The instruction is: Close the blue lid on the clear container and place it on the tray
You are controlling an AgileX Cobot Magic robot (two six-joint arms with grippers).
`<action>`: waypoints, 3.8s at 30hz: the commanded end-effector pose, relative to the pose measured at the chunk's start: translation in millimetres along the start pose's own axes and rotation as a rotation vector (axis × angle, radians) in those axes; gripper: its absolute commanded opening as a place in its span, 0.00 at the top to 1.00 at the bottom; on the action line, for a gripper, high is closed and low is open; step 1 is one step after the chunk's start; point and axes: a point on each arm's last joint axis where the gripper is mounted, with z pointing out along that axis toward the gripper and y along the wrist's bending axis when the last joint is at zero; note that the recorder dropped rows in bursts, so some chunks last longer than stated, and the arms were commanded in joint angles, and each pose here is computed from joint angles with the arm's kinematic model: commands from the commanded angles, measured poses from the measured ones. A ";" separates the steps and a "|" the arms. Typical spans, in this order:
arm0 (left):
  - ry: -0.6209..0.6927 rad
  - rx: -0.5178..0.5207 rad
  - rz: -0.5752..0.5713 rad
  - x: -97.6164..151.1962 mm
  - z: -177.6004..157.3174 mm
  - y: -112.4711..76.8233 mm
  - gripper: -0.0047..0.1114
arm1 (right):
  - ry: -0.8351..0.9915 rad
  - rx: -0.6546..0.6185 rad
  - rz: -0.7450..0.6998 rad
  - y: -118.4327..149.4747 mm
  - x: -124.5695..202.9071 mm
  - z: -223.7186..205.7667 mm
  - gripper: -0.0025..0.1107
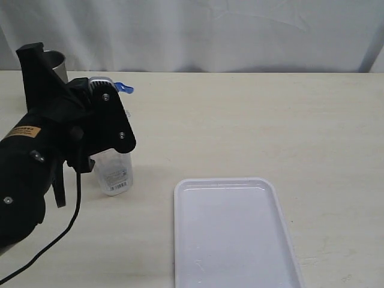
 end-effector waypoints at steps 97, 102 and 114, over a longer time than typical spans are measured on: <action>-0.223 0.228 -0.378 -29.8 29.7 74.0 0.96 | -0.010 0.004 -0.003 -0.3 -0.5 -0.2 0.94; -0.213 0.230 -0.486 -25.9 34.7 89.7 0.96 | -0.010 0.004 -0.003 -0.3 -0.5 -0.2 0.94; -0.702 0.631 -1.024 42.0 45.2 142.8 0.96 | -0.010 0.004 -0.003 -0.3 -0.5 -0.2 0.94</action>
